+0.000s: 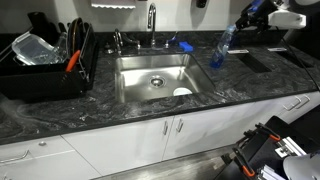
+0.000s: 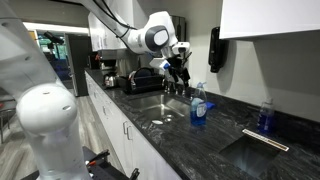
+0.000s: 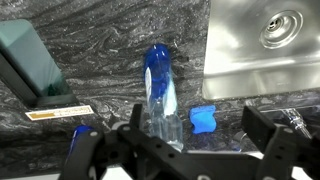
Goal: Pick up the bottle from the counter and put it in the sink
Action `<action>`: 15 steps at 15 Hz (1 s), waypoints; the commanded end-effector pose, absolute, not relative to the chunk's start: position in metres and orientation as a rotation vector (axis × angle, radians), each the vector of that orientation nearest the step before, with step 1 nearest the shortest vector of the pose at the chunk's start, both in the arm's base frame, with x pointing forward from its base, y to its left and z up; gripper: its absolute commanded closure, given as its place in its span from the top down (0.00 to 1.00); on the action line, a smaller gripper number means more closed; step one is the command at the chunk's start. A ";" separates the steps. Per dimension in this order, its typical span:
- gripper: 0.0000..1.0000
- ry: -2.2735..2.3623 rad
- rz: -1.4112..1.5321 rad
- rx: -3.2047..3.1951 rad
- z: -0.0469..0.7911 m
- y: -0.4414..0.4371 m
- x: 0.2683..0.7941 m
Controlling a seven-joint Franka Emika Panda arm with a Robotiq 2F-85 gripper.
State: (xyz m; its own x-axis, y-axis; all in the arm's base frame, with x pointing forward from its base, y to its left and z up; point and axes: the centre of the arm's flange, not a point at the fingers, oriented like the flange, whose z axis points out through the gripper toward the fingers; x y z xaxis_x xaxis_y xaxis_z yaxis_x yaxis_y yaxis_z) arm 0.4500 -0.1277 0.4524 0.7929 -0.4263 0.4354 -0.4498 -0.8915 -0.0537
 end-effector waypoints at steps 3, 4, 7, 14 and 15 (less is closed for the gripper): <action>1.00 -0.658 0.716 2.925 0.447 -0.147 0.487; 1.00 -0.645 0.712 2.930 0.446 -0.148 0.492; 1.00 -0.637 0.710 2.912 0.441 -0.154 0.514; 1.00 -0.504 0.676 2.900 0.416 -0.174 0.545; 1.00 -0.486 0.668 2.897 0.413 -0.176 0.549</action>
State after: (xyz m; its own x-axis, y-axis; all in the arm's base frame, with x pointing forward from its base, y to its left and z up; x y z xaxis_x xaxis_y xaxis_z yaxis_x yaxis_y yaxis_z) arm 0.5275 -0.1649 0.4222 0.8369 -0.3315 0.4355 -0.3760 -0.9264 0.0173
